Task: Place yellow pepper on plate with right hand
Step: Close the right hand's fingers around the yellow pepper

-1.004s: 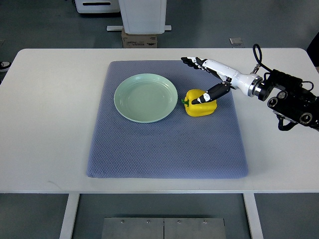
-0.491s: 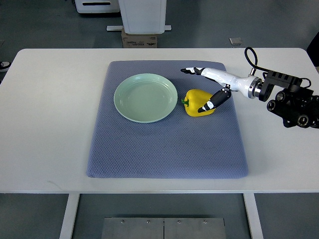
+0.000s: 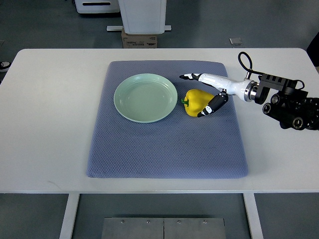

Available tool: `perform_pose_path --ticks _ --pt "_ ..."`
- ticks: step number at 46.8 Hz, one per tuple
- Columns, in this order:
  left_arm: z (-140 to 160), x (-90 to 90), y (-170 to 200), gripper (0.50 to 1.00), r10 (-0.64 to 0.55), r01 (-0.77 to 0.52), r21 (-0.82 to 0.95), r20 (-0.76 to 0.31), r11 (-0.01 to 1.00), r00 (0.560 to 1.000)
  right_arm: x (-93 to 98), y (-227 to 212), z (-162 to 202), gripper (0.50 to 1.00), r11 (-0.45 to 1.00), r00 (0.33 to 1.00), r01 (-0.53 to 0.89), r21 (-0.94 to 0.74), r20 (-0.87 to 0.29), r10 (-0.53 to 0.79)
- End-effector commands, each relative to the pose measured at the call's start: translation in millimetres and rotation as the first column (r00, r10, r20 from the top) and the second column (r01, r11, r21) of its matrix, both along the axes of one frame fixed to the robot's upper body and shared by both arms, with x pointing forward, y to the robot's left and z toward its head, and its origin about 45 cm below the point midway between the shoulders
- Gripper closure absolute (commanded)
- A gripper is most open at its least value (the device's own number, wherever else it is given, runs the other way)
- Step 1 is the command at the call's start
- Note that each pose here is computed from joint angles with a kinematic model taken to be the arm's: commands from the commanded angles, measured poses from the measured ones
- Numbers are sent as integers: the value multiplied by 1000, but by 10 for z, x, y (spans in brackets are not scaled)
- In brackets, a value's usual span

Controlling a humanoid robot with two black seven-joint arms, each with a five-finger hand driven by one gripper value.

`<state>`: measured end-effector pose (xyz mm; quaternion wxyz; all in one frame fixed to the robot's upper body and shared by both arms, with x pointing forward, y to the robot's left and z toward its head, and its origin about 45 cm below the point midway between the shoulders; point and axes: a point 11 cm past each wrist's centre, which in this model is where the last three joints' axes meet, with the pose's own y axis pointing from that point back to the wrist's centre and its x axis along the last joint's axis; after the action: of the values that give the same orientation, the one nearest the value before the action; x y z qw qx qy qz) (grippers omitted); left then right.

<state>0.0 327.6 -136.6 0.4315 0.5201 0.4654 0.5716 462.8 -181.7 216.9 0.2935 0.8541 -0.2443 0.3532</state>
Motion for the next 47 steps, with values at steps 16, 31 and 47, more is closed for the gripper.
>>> perform_pose_path --ticks 16,31,47 --pt "0 0 0 500 0 0 0 0 1000 1000 -22 -73 -114 551 999 1000 -1 -51 -12 1" --pt "0 0 0 500 0 0 0 0 1000 1000 1 -136 -129 609 998 1000 11 -66 -7 -11" --pt "0 0 0 500 0 0 0 0 1000 1000 -3 -155 -150 626 997 1000 15 -70 -9 -16"
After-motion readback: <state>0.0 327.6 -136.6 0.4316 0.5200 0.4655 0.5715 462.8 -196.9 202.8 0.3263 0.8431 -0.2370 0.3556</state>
